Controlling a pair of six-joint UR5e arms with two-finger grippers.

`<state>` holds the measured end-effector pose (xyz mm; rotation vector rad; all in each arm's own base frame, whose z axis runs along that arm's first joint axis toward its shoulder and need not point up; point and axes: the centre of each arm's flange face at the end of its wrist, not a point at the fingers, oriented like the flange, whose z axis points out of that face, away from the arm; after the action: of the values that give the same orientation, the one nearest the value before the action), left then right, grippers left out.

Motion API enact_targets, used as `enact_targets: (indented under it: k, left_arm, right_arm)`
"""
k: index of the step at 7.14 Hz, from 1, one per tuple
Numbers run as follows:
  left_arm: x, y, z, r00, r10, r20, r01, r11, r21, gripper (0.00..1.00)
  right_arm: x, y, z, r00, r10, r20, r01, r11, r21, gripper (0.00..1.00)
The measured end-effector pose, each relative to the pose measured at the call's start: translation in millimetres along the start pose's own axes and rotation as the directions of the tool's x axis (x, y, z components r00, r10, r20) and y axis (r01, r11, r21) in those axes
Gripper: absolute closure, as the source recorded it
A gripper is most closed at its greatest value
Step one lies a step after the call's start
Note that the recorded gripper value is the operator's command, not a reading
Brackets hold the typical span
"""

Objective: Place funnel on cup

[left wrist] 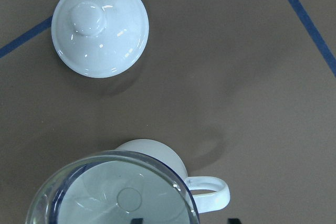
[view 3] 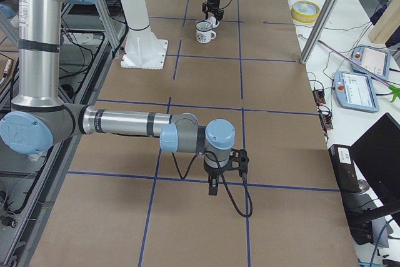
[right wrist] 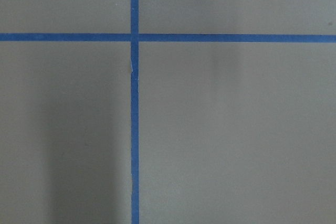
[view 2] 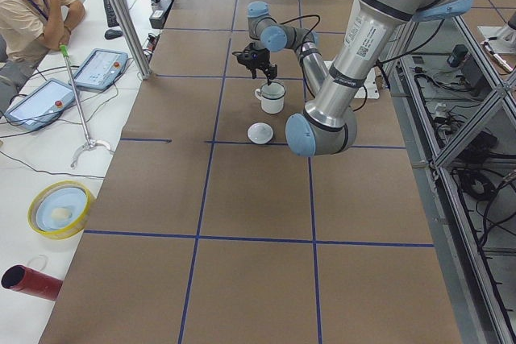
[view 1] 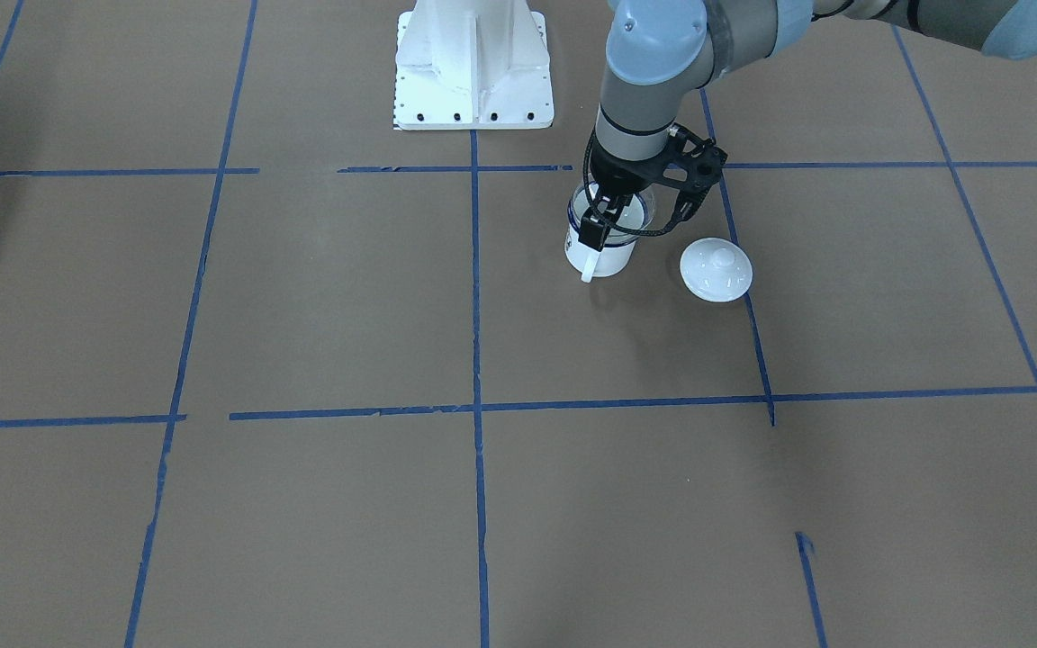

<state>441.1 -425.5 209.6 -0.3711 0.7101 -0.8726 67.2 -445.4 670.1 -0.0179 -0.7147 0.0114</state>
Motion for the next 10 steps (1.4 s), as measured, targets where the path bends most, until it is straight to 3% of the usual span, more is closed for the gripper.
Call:
enact_targets:
  k: [1,2,5,7,9,10]
  left_arm:
    - [-10.1,-18.2,-17.3,0.995,0.1,-0.028,-0.1,0.995,0.007,0.0]
    - [-20.4,-46.0,-32.1,0.974,0.221,-0.047,-0.22,0.975,0.029,0.0]
    - [-62.4,-180.2,-47.6,0.858,0.507,-0.077,-0.501,0.861,0.089,0.0]
    - [-128.2,-306.5,-34.3,0.742,0.666,-0.073,-0.656,0.744,0.128,0.0]
    - [-190.1,-418.2,-18.6,0.602,0.799,0.013,-0.792,0.594,0.139,0.0]
    - [-222.0,-458.4,-19.0,0.547,0.836,0.036,-0.832,0.539,0.129,0.0]
  right_arm:
    - [0.1,0.0,0.1,1.0,0.0,0.0,0.0,1.0,0.0,0.0]
    - [0.1,0.0,0.2,1.0,0.0,0.0,0.0,1.0,0.0,0.0]
    - [0.3,0.1,0.4,1.0,0.001,0.0,-0.001,1.0,-0.001,0.0]
    - [0.3,0.1,0.3,1.0,0.001,0.0,-0.001,1.0,-0.001,0.0]
    - [0.4,0.1,0.5,1.0,0.001,0.0,-0.001,1.0,-0.001,0.0]
    - [0.4,0.1,0.5,1.0,0.001,0.0,-0.001,1.0,-0.001,0.0]
